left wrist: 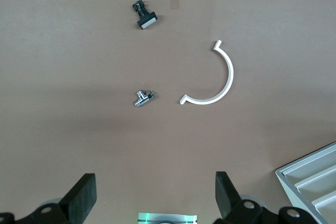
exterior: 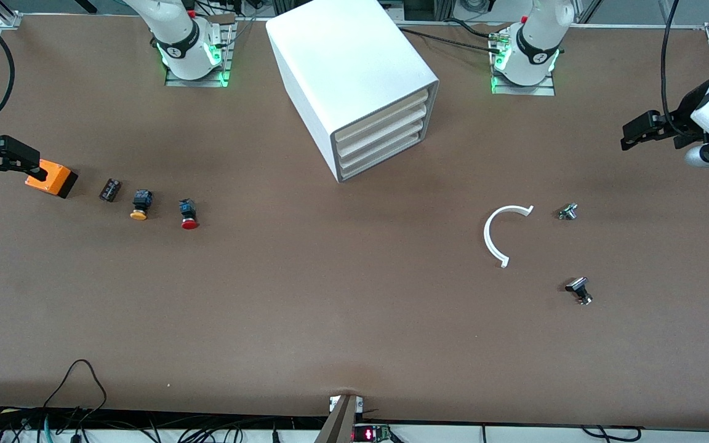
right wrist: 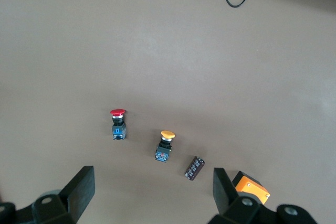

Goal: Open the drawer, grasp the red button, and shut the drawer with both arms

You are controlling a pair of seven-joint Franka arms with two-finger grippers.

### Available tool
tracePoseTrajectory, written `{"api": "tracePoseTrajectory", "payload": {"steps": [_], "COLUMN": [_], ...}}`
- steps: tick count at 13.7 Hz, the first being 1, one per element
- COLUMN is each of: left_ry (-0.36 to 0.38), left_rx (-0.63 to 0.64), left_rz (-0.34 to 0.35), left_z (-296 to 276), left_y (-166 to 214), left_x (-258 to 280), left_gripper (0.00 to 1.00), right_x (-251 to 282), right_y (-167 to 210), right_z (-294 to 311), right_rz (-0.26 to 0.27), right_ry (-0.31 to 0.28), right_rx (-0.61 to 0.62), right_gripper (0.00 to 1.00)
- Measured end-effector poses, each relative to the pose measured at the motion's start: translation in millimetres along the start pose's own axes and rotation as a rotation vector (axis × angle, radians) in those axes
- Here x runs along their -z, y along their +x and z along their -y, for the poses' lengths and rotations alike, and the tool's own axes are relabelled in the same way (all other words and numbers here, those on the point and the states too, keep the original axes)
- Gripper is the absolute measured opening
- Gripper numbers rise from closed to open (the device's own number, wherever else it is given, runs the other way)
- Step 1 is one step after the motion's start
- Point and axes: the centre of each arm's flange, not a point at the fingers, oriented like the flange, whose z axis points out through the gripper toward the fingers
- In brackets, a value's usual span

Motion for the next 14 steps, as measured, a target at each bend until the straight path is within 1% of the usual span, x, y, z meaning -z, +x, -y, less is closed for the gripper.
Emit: {"api": "tracePoseTrajectory", "payload": {"steps": [2, 3, 5, 6, 7, 9, 11, 14], "left_ry": [0.0, 0.0, 0.0, 0.0, -0.001, -0.001, -0.001, -0.001], "left_rx": [0.001, 0.001, 0.001, 0.001, 0.001, 0.003, 0.003, 0.004], "left_rz": [-0.001, -0.001, -0.001, -0.001, -0.001, -0.001, -0.001, -0.002], "left_z": [2, 2, 2, 2, 2, 3, 3, 4], "left_y": [0, 0, 0, 0, 0, 0, 0, 0], "left_x": [1, 1, 1, 1, 1, 1, 1, 1], "left_gripper": [1.0, 1.0, 1.0, 1.0, 1.0, 1.0, 1.0, 1.0], "right_x": [3, 2, -2, -3, -3, 7, 29, 52], "right_y": [1, 0, -6, -8, -8, -13, -32, -59], "right_z": [3, 4, 3, 3, 4, 1, -7, -5], "right_rz": [0.0, 0.011, 0.058, 0.07, 0.074, 0.065, 0.064, 0.083], "right_ry": [0.0, 0.004, 0.02, 0.024, 0.025, 0.022, 0.023, 0.036], "right_rx": [0.006, 0.006, 0.002, 0.001, 0.001, -0.008, -0.031, -0.041], "right_gripper": [1.0, 1.0, 1.0, 1.0, 1.0, 1.0, 1.0, 1.0]}}
